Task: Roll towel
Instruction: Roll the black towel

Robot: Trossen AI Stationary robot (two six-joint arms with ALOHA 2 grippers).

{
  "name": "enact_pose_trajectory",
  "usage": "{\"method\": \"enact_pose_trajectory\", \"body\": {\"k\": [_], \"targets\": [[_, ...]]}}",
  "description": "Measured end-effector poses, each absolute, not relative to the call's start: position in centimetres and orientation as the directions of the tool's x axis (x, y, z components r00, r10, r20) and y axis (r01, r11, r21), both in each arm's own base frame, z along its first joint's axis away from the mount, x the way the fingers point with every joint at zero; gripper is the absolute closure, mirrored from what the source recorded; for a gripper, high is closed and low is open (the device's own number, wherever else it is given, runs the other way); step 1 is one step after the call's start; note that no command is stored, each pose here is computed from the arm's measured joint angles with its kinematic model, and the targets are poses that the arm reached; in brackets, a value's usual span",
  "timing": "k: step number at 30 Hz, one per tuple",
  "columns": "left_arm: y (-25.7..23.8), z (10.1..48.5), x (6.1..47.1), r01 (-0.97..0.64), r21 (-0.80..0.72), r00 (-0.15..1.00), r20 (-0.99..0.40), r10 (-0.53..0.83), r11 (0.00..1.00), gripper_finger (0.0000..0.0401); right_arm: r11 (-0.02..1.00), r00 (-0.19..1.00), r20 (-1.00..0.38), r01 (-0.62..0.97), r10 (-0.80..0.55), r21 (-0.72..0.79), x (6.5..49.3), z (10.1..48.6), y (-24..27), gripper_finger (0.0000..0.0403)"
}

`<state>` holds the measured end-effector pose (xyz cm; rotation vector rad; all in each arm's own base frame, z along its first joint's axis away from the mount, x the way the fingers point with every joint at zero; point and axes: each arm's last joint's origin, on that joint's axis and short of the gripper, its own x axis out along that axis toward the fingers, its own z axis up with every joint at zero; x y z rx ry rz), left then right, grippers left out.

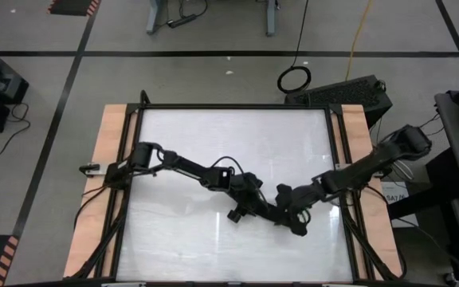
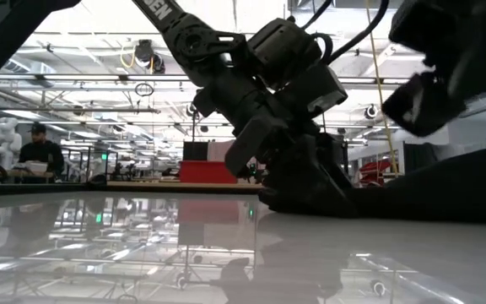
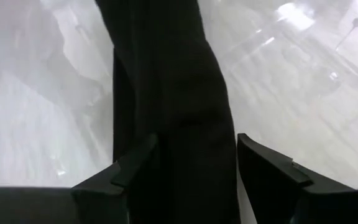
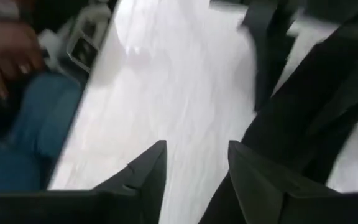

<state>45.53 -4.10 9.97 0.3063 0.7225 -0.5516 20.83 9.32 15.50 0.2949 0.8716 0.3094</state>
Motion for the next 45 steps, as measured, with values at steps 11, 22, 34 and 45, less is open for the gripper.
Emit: {"method": "enact_pose_trajectory", "body": {"k": [11,22,34,45], "targets": [[-3.3,9.8,45.4,0.572,0.031,0.594,-0.705,-0.387,0.820,0.0189,0.956,0.409,-0.866,-0.069,0.289,0.286,21.0,11.0,8.8,0.0302],[-3.1,11.0,44.6,0.573,0.095,0.568,-0.762,-0.310,0.814,0.0189,0.916,0.516,-0.790,0.023,0.332,0.400,19.9,8.7,7.6,0.0324],[-1.2,15.7,42.3,0.537,0.172,0.517,-0.841,-0.160,0.826,0.0189,0.915,0.605,-0.752,0.089,0.263,0.393,19.4,8.2,6.7,0.0324],[-1.9,18.4,43.3,0.498,0.243,0.674,-0.713,-0.194,0.833,0.0189,0.924,0.637,-0.737,0.097,0.227,0.369,20.0,8.3,5.5,0.0324]]}}
